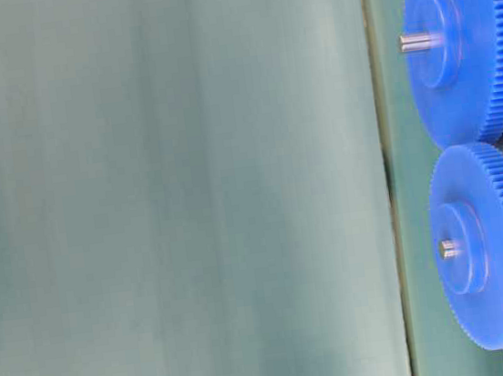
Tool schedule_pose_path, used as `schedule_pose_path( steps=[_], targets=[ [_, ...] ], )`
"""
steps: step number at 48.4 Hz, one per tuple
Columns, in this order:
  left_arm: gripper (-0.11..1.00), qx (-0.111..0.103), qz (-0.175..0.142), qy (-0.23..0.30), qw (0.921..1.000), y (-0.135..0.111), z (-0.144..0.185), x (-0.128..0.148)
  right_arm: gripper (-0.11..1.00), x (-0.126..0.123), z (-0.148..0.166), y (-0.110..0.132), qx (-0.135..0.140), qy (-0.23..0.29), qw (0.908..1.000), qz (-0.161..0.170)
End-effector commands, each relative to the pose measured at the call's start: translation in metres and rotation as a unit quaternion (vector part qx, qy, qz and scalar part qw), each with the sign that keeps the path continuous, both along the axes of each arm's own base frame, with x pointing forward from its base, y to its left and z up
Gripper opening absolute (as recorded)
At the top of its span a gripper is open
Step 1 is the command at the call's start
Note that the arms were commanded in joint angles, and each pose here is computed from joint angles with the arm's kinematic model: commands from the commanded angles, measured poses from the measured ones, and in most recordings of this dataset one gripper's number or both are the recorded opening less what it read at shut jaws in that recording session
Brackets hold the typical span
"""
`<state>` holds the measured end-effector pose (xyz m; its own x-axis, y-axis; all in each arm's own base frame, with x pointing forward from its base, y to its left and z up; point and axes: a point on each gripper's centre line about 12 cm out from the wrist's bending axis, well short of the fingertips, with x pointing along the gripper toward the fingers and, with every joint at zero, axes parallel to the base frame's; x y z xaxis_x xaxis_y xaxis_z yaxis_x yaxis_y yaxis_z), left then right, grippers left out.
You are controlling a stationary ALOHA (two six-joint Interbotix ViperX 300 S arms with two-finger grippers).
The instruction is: Insert the small gear onto the shaft.
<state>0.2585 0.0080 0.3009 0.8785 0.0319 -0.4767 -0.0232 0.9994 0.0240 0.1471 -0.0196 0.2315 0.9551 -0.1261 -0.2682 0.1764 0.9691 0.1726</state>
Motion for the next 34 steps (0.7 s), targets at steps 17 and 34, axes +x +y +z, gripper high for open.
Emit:
schedule_pose_path(
  steps=[17, 34],
  targets=[
    [0.62, 0.002, -0.002, -0.021, 0.9998, -0.0007, 0.0137, 0.0019, 0.18, 0.0016, 0.0050, -0.0007, 0.001, -0.007, 1.0000, -0.002],
    [0.62, 0.001, -0.002, -0.022, 0.9998, -0.0008, 0.0143, 0.0020, 0.18, 0.0015, 0.0042, -0.0007, 0.001, -0.006, 1.0000, -0.002]
  ],
)
